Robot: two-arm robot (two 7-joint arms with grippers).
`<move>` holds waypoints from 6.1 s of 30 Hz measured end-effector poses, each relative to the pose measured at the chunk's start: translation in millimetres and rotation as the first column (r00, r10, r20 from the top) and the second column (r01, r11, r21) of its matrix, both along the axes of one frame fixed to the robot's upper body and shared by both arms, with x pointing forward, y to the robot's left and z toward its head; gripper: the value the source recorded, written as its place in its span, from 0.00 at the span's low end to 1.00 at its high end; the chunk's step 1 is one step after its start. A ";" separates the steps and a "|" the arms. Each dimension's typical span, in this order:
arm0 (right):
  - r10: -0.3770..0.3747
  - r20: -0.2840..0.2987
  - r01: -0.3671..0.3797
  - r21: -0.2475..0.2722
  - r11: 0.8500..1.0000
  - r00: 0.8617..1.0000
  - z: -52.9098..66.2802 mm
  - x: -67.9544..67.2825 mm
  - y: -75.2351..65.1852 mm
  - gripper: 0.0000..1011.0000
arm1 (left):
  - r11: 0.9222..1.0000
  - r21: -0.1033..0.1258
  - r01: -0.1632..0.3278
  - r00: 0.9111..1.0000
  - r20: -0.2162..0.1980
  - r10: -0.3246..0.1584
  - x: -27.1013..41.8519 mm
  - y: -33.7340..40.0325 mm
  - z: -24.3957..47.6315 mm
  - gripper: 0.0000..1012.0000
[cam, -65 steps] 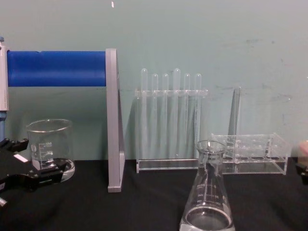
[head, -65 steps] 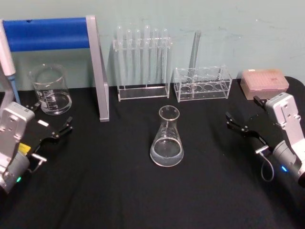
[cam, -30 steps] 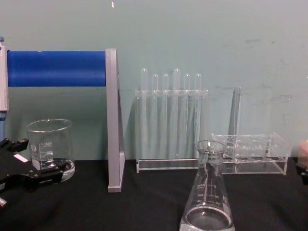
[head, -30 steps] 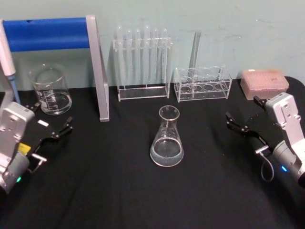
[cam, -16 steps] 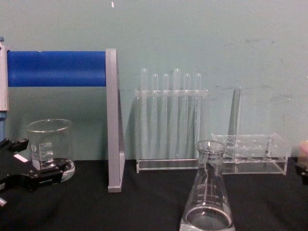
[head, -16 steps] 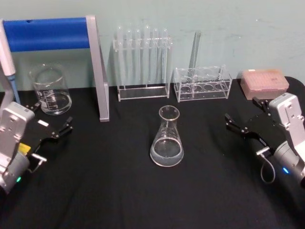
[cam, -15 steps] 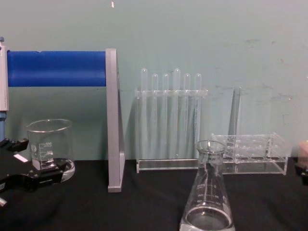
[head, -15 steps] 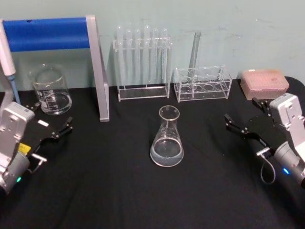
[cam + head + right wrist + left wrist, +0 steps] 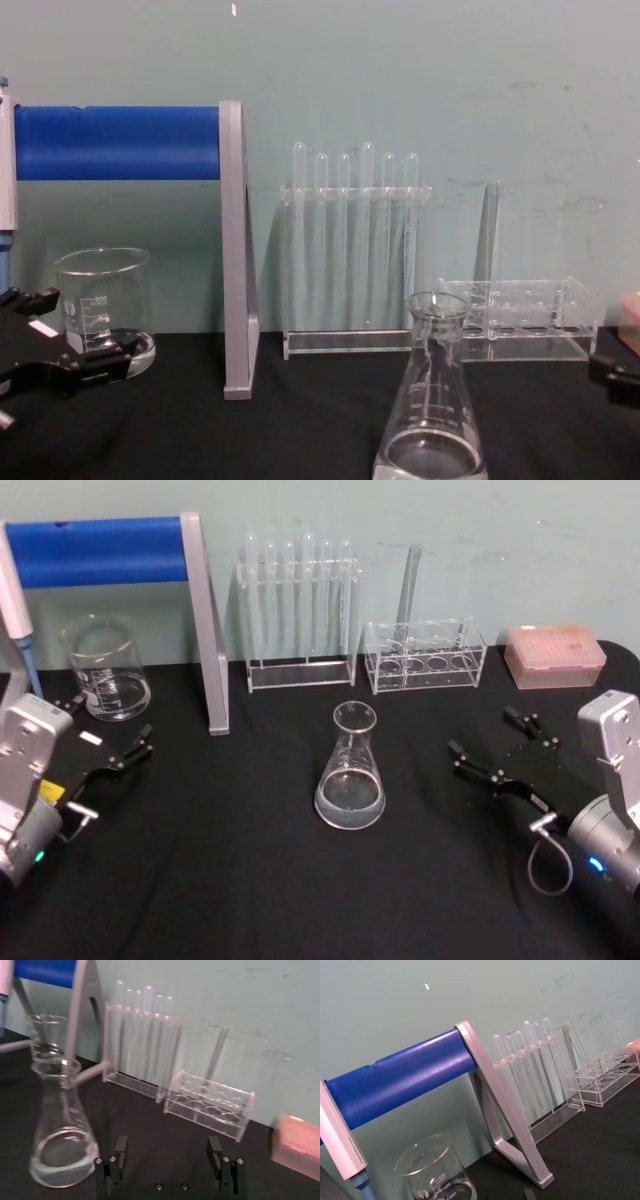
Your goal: Grasp the erlenmeyer flask with one hand, shake it three times, then place it back.
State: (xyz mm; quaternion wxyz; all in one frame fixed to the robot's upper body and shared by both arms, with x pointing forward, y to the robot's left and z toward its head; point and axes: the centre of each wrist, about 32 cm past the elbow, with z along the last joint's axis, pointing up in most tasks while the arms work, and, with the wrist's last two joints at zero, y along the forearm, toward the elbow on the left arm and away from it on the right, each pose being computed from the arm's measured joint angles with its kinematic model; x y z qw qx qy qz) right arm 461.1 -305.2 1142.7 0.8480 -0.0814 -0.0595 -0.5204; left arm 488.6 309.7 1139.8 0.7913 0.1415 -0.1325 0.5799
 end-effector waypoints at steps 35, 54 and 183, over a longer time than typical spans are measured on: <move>0.251 -0.029 -0.245 0.126 0.961 0.968 -9.2 7.5 62.4 0.99 | 1.000 0.000 0.000 1.000 0.000 0.000 0.0 0.0 0.0 0.99; 0.255 0.001 -0.253 0.112 0.961 0.967 -9.3 41.5 85.4 0.99 | 1.000 0.000 0.000 1.000 0.000 0.000 0.0 0.0 0.0 0.99; 0.318 0.080 -0.327 0.171 0.929 0.945 35.6 26.5 132.4 0.44 | 1.000 0.000 0.000 1.000 0.000 0.000 0.0 0.0 0.0 0.99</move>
